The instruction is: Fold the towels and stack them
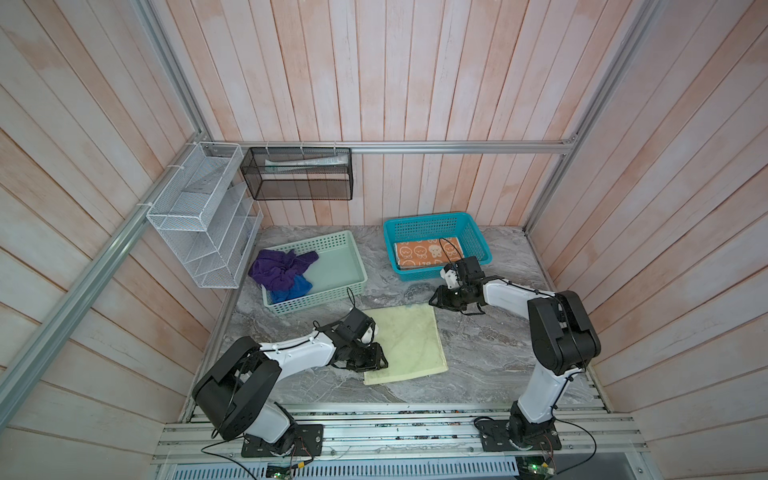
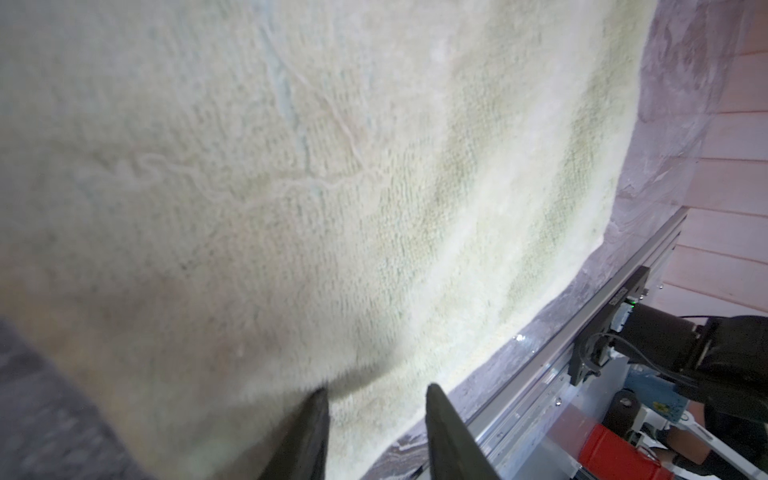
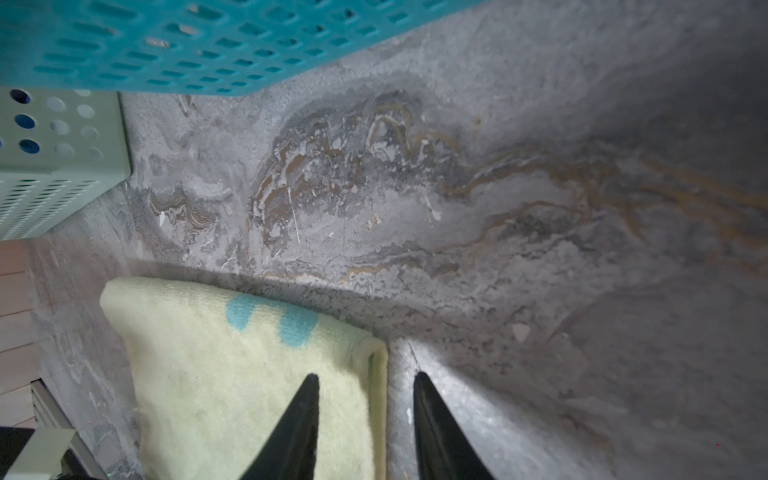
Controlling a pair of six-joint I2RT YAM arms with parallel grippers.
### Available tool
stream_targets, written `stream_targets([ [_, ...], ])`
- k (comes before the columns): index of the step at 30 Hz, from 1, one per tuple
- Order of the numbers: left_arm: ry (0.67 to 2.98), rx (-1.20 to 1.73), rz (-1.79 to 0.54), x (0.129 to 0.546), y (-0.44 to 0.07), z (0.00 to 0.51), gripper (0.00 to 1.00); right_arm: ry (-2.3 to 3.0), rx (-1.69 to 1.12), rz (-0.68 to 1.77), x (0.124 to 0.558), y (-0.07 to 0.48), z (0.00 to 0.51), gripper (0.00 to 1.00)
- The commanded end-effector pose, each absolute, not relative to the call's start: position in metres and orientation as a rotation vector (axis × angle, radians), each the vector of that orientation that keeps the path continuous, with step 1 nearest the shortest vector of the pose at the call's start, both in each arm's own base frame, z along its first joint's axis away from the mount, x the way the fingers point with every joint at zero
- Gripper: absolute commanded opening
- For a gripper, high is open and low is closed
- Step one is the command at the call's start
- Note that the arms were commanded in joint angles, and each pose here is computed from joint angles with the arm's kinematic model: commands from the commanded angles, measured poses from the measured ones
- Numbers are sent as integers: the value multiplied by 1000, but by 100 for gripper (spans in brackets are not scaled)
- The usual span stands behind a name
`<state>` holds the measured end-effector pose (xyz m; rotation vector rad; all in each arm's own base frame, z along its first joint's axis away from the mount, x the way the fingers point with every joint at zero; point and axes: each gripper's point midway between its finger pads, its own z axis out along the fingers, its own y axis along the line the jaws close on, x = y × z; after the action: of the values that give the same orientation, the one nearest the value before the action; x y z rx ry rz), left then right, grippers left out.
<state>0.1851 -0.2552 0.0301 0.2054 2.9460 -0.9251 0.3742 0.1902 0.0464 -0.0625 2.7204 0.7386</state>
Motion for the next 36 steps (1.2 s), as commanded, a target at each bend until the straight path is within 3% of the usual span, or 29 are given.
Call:
stream_targets([
  [1,2936,198,-818,192,-245,43,43,2710,-78,618,358,184,64,42],
  [8,2863,206,-838,214,-256,50,40,2773,-166,635,282,216,55,41],
  [12,2912,186,-881,204,-260,29,39,2857,-267,667,227,240,32,32],
  [17,2959,145,-858,184,-249,11,39,2955,-256,645,176,225,-1,19],
  [21,2967,160,-828,167,-247,15,39,2963,-208,626,156,211,2,17],
  [23,2951,158,-842,165,-248,25,39,2930,-193,639,157,210,13,19],
  [25,2899,157,-838,174,-248,42,41,2865,-181,601,173,209,33,31],
  [28,2806,155,-843,199,-247,71,44,2751,-155,534,210,202,65,41],
  [36,2654,68,-786,284,-226,89,46,2643,-19,586,292,156,69,44],
])
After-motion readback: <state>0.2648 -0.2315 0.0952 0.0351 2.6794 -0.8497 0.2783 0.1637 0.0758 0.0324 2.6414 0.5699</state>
